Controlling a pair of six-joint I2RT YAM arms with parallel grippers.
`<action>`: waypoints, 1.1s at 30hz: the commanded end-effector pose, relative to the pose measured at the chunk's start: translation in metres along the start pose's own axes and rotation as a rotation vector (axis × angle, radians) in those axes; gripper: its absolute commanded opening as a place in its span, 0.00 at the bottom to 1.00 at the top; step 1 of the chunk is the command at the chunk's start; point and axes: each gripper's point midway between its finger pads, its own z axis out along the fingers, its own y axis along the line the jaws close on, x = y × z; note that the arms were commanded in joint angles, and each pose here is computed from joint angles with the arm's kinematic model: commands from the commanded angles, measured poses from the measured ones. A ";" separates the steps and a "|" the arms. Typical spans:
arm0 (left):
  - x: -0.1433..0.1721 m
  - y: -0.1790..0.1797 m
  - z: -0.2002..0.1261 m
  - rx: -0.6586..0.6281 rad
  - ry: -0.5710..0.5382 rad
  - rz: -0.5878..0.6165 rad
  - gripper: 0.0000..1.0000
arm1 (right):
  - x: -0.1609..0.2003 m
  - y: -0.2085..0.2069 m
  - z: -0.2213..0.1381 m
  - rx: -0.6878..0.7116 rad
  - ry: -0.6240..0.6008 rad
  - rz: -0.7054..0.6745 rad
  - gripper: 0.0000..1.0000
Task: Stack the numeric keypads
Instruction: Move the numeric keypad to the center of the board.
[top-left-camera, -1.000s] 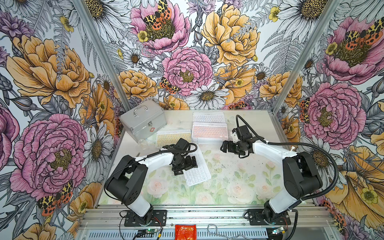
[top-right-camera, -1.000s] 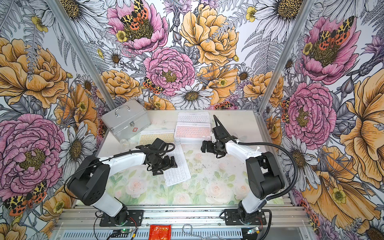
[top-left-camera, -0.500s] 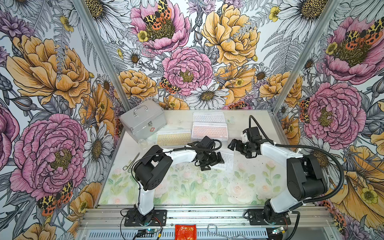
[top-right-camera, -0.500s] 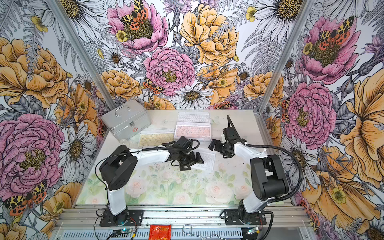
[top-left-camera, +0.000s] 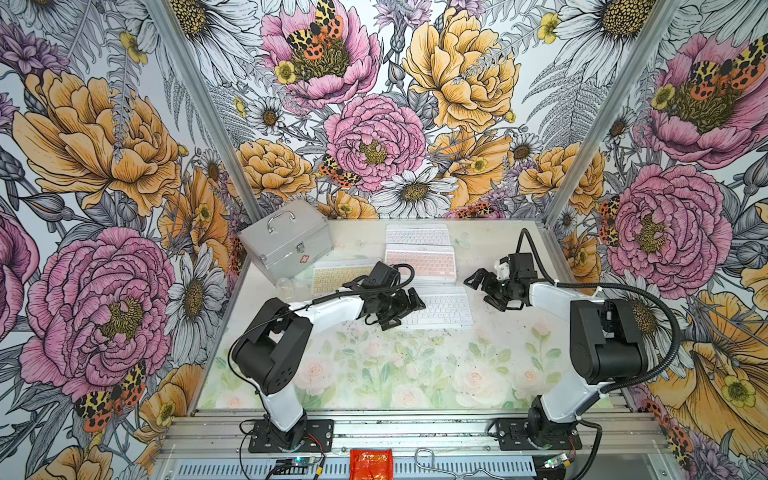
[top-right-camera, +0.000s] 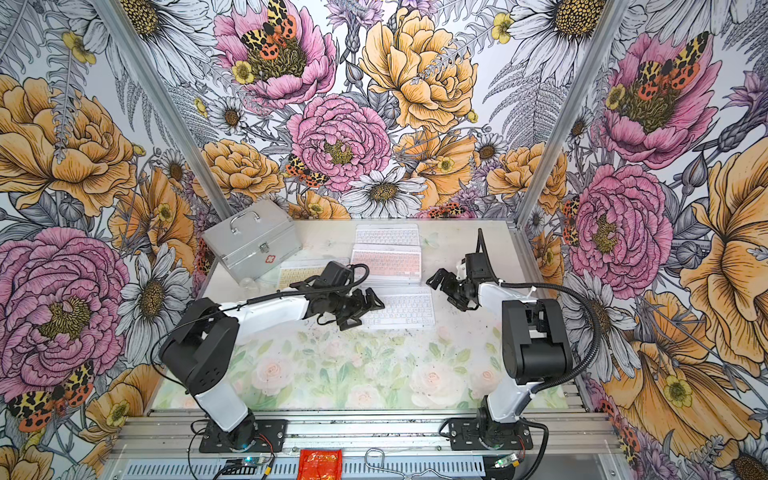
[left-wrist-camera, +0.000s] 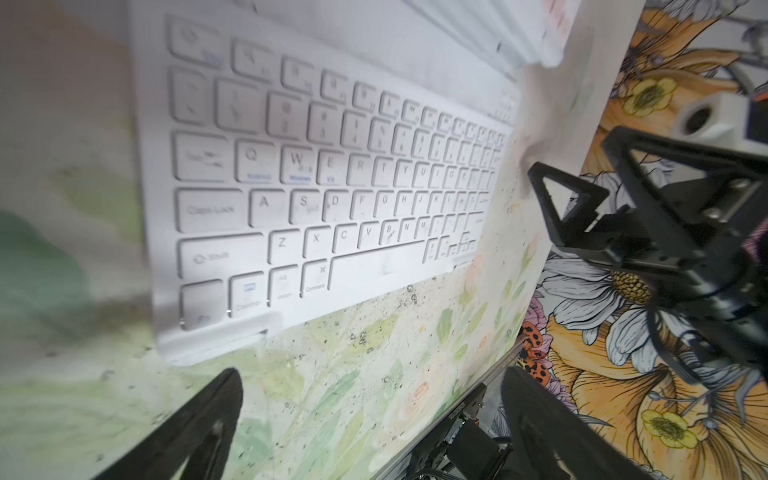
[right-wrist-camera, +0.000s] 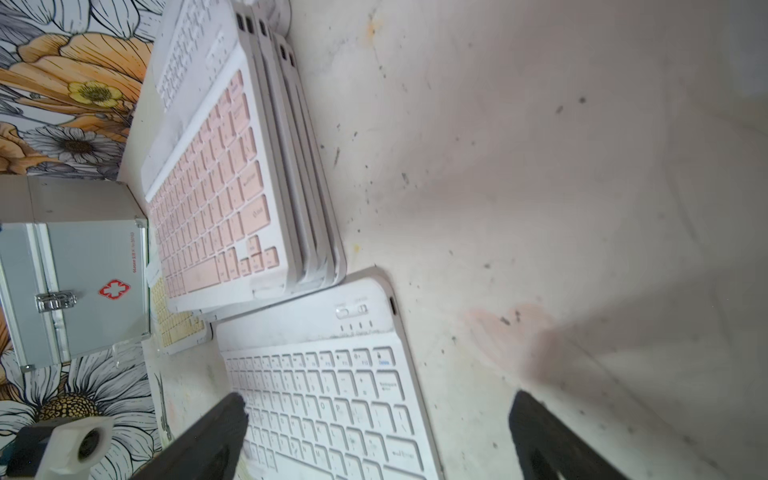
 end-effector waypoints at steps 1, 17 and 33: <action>-0.028 0.019 -0.004 -0.044 -0.060 0.022 0.99 | -0.020 0.021 0.009 -0.082 -0.046 -0.021 1.00; -0.057 0.029 0.043 -0.067 -0.042 0.006 0.99 | -0.018 0.035 0.038 -0.198 0.001 -0.018 1.00; -0.060 0.027 0.048 -0.056 -0.037 -0.003 0.99 | -0.008 0.035 0.040 -0.224 0.009 -0.015 1.00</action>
